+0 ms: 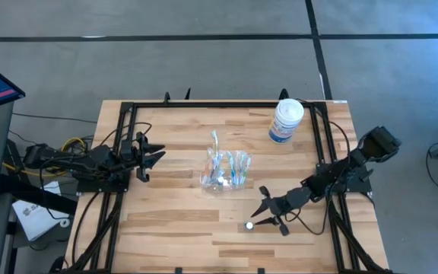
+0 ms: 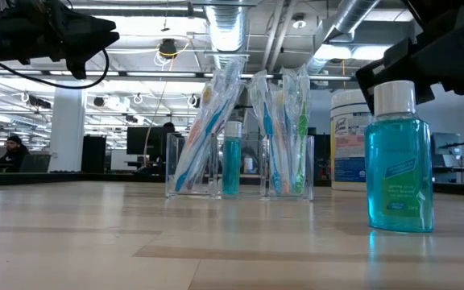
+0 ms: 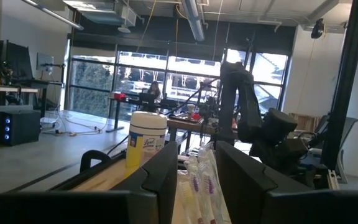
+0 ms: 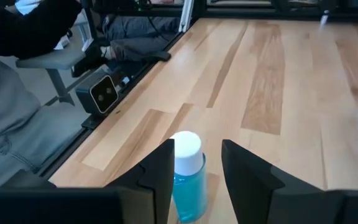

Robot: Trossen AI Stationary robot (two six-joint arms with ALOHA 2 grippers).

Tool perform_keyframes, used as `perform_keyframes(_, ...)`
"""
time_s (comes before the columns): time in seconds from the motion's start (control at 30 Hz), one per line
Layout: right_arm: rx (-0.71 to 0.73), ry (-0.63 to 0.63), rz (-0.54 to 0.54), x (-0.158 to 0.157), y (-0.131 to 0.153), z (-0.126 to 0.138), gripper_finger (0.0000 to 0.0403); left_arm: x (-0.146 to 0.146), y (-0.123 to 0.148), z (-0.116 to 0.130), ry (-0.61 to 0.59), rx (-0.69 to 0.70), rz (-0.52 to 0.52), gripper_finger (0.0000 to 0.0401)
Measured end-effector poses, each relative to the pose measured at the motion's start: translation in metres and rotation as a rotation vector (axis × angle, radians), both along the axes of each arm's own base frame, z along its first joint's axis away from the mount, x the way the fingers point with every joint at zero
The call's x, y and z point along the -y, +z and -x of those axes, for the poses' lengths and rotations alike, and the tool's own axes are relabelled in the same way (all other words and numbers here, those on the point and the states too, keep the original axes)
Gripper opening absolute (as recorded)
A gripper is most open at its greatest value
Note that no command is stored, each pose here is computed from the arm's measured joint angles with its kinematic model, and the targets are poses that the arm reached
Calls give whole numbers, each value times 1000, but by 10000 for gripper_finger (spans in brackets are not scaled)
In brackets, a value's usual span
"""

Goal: Pick & Place toothbrushing station
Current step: Put the mouthwash into the transparent organizer

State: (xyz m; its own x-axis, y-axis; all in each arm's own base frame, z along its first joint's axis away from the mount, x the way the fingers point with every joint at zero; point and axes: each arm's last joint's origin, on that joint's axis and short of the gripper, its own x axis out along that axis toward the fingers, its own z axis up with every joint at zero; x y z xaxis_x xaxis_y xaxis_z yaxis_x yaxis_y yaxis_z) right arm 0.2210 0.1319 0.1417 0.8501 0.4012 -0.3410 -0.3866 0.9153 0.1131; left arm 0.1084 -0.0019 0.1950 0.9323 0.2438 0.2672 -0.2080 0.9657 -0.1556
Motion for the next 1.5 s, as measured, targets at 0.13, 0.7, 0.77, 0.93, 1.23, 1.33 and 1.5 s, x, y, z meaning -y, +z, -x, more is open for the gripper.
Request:
perform_keyframes(0.13,-14,0,9,-3,-4,-6,143,0,0,0,0,0,0,104)
perform_keyframes(0.7,-24,-5,-6,-8,-4,-12,203,0,0,0,0,0,0,104)
perform_keyframes(0.77,-24,-1,-6,-9,-4,-11,199,0,0,0,0,0,0,104)
perform_keyframes(0.93,-33,7,2,-11,-8,-11,189,0,0,0,0,0,0,104)
perform_keyframes(1.23,-17,8,5,-15,-11,-17,180,0,0,0,0,-1,0,104)
perform_keyframes(1.33,-33,13,22,-19,-17,-24,183,0,-1,-1,0,-9,-1,104)
perform_keyframes(1.5,-30,17,31,-24,-18,-31,182,0,-2,-2,0,-22,-2,104)
